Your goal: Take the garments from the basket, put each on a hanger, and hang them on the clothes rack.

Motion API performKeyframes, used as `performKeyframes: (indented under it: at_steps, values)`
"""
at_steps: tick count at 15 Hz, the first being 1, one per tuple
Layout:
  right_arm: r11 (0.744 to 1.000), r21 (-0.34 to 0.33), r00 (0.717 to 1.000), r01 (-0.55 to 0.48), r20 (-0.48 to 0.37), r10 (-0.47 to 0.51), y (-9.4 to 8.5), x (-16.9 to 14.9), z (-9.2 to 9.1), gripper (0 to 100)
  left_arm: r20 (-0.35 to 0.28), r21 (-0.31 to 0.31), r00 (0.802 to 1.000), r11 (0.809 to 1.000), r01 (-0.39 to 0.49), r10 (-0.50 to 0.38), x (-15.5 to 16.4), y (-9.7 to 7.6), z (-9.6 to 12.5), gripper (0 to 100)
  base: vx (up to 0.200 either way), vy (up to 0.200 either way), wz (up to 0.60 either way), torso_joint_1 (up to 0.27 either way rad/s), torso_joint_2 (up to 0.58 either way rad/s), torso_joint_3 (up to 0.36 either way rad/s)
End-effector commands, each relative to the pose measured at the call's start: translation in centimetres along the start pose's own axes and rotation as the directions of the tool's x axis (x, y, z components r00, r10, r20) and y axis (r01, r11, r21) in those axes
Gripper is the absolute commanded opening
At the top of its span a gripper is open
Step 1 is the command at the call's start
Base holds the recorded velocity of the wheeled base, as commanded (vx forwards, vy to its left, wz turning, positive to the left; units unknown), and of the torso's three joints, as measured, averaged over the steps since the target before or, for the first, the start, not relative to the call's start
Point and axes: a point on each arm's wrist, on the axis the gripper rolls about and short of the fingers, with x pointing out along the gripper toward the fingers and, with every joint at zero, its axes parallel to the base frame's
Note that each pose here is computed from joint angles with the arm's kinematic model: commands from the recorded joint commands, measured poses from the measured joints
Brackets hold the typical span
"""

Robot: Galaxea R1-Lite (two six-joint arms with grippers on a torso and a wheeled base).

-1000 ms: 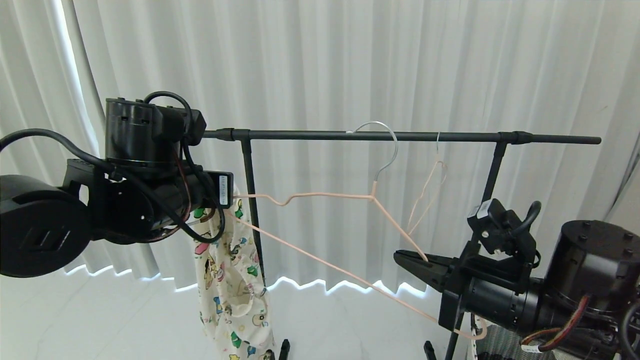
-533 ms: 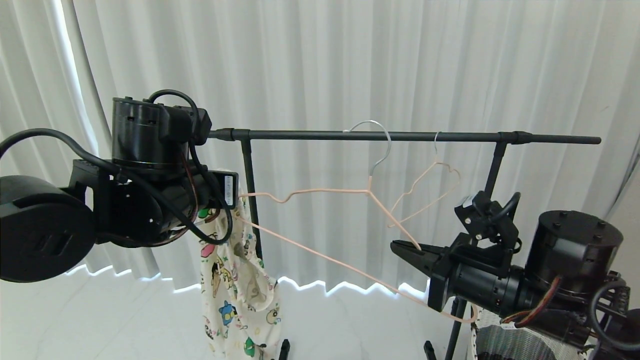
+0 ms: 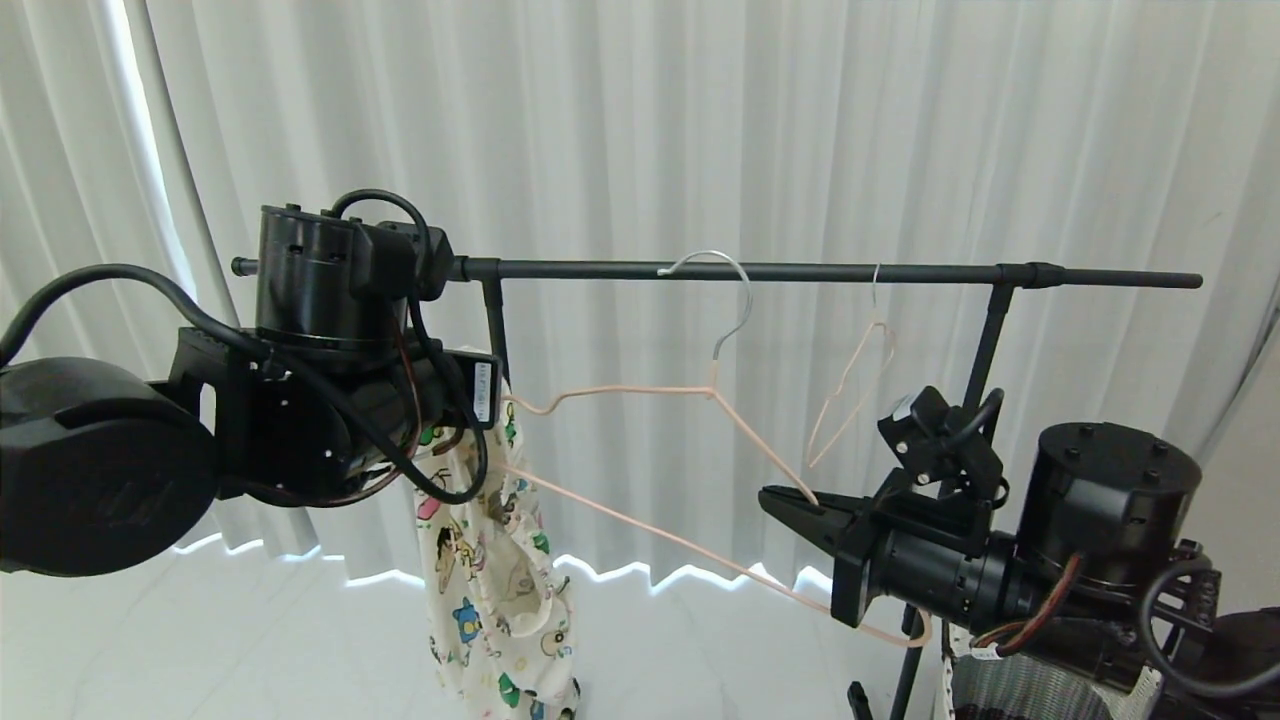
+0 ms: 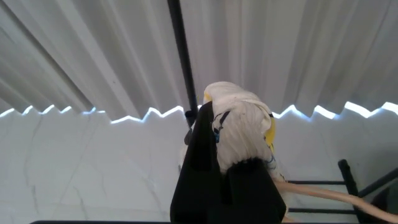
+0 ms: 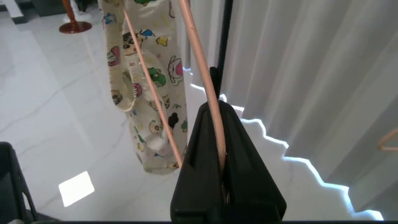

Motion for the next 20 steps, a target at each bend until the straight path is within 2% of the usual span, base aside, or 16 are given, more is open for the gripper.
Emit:
performKeyframes:
  at_steps: [1,4,13,18,20]
  values:
    - [1.0,0.003,1.0,0.008,0.008,-0.008,-0.3,0.5,0.1,0,0.007,0.001,1.0,1.0,0.003,-0.003,-0.1,-0.3,0.2,0,0.0,0.0,0.0,0.0,0.0,0.0]
    - [0.999,0.005,0.998,0.047,0.028,-0.047,-1.4,0.2,0.4,0,0.024,-0.014,0.994,0.994,-0.106,0.106,-0.2,0.3,0.7,0,0.0,0.0,0.0,0.0,0.0,0.0]
    - [1.0,0.001,0.999,0.021,0.025,-0.021,-0.9,1.0,-0.1,0,0.05,0.027,0.999,0.999,0.018,-0.02,-1.7,-2.4,0.8,0,0.0,0.0,0.0,0.0,0.0,0.0]
    - [1.0,0.0,0.999,0.003,0.041,-0.003,-0.8,2.9,-0.8,0,0.056,0.027,0.998,0.999,0.028,-0.03,-1.9,-2.8,1.0,0,0.0,0.0,0.0,0.0,0.0,0.0]
    - [1.0,0.002,0.999,0.02,0.041,-0.02,-1.0,2.6,-0.7,0,0.057,0.015,0.998,1.0,-0.011,0.01,-1.6,-2.2,1.1,0,0.0,0.0,0.0,0.0,0.0,0.0]
